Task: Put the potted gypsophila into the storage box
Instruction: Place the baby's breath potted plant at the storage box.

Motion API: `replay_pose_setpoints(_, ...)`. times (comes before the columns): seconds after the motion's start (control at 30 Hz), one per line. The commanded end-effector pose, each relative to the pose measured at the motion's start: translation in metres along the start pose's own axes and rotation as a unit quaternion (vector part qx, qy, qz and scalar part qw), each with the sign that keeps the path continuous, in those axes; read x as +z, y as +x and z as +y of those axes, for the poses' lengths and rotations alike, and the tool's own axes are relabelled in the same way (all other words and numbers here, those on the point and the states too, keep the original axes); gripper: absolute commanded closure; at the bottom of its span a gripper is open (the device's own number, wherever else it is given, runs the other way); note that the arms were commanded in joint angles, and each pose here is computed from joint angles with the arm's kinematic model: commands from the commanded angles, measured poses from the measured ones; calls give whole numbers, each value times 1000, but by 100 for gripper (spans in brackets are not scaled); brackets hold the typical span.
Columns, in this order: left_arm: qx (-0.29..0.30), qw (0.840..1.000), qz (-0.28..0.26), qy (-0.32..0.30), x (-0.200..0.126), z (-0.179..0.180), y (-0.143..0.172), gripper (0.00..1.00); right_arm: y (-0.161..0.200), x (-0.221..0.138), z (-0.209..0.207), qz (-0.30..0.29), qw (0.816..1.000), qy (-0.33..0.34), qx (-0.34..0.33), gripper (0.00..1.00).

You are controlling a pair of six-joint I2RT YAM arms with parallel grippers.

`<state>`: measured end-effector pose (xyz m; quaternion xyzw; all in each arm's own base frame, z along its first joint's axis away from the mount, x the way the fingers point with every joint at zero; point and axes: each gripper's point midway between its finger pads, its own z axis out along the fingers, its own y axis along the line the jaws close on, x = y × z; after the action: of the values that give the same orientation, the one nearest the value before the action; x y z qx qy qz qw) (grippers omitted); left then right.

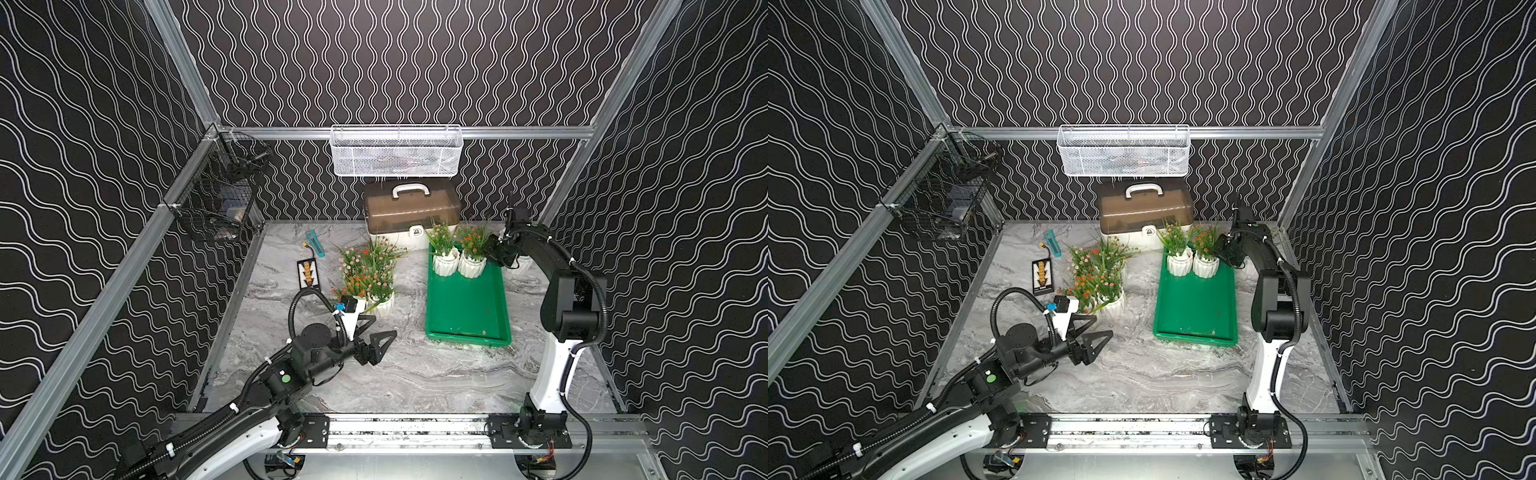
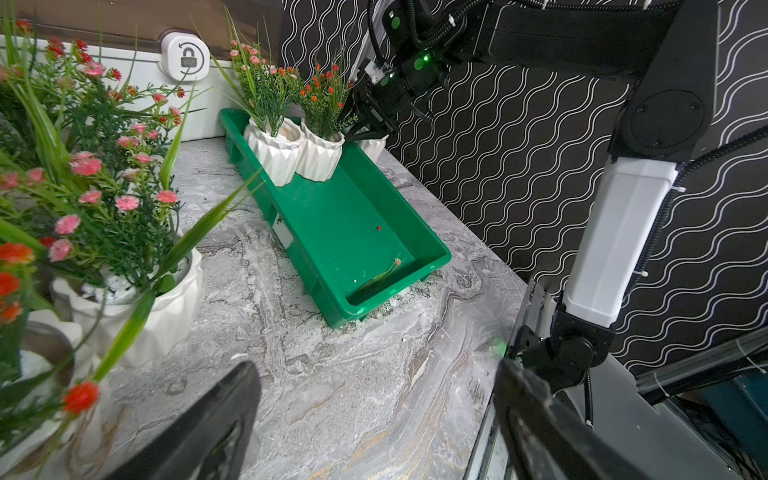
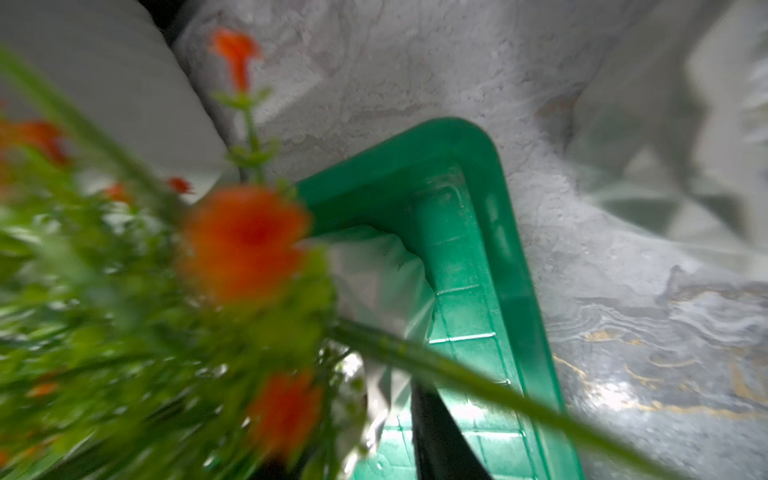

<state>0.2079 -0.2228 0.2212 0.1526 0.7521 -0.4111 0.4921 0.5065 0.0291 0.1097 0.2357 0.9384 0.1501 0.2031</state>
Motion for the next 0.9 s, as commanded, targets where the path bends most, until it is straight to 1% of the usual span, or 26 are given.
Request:
replay_pose_setpoints(0.0,11,1000,-23,12,-1,-7,-12,9,-3,-26,1,-24,1000,5,6,61)
replay_pose_setpoints(0.07,11,1000,-24,12,-1,-7,-12,9,0,-42,-2,-37,999,8,7,58)
replay_pose_setpoints(0.17,10,1000,-26,14,-2,-7,-13,9,6,-69,-7,-67,998,4,10,57)
replay_pose_setpoints(0.37,9,1000,-25,8,-3,-6,-13,9,34,-124,-1,-103,993,-46,12,57)
replay_pose_setpoints(0.47,9,1000,-26,6,-4,-5,-13,9,42,-142,-5,-131,990,-53,11,57)
replay_pose_setpoints(0.6,8,1000,-26,7,-3,-5,-13,9,41,-153,-13,-153,988,-34,-4,57)
replay_pose_setpoints(0.73,9,1000,-21,8,-2,-5,-12,9,27,-147,-20,-153,988,7,-19,57)
replay_pose_setpoints(0.87,11,1000,-18,4,-1,-4,-11,9,5,-135,-26,-154,987,32,-23,56)
